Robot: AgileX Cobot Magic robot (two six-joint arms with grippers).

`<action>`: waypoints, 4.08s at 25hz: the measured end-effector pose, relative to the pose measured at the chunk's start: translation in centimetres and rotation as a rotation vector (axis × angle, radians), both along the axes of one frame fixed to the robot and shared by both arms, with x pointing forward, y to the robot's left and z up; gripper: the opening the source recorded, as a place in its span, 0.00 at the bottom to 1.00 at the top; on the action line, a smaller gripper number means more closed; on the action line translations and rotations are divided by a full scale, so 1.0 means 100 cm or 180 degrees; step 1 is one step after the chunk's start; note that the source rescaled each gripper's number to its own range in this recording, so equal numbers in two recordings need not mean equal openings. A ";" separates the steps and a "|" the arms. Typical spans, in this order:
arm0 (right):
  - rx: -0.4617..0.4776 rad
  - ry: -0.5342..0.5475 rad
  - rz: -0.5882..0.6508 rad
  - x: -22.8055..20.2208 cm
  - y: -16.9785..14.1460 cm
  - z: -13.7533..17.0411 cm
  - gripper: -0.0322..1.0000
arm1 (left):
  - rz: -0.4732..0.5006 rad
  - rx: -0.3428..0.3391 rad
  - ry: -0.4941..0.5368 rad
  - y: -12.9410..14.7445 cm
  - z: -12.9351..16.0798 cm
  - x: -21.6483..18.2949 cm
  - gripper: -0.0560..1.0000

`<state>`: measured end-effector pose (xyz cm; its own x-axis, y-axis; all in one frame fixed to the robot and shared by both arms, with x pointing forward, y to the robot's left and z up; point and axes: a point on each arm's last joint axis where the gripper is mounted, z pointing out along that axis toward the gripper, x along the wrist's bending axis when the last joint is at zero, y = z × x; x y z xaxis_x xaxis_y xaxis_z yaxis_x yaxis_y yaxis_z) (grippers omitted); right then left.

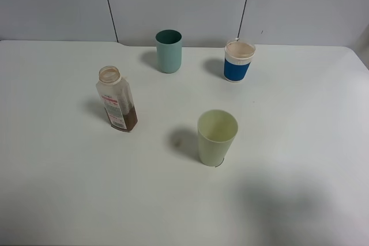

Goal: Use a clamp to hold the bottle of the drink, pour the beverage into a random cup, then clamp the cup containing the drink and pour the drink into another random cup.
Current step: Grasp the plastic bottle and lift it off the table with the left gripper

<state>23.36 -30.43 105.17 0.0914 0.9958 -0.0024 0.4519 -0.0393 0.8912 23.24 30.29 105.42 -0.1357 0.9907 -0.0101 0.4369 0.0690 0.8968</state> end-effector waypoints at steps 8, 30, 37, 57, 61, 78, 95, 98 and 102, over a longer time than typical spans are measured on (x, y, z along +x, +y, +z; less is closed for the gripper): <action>0.0000 0.0000 0.0000 0.000 0.000 0.000 1.00 | 0.0000 0.0000 0.0000 0.000 0.000 0.000 1.00; 0.0000 0.0000 0.0000 0.000 0.000 0.000 1.00 | 0.0000 0.0000 0.0000 0.000 0.000 0.000 1.00; 0.0000 0.0000 0.0000 0.000 0.000 0.000 1.00 | 0.0000 0.0000 0.0000 0.000 0.000 0.000 1.00; 0.0000 0.0000 0.0000 0.000 0.000 0.000 1.00 | -0.0045 -0.0110 0.0376 0.004 0.021 0.056 1.00; 0.0000 0.0000 0.0000 0.000 0.000 0.000 1.00 | -0.0045 -0.0122 0.0507 0.006 0.023 0.077 1.00; 0.0000 0.0000 0.0000 0.000 0.000 0.000 1.00 | -0.0564 -0.0074 0.1105 -0.010 -0.007 0.161 1.00; 0.0000 0.0000 0.0000 0.000 0.000 0.000 1.00 | -0.0755 0.0453 0.1297 -0.017 -0.055 0.227 1.00; 0.0000 0.0000 0.0000 0.000 0.000 0.000 1.00 | -0.0729 0.0461 0.1198 -0.017 -0.058 0.234 1.00; 0.0000 0.0000 0.0000 0.000 0.000 0.000 1.00 | -0.0657 0.0439 0.1019 -0.017 -0.058 0.241 1.00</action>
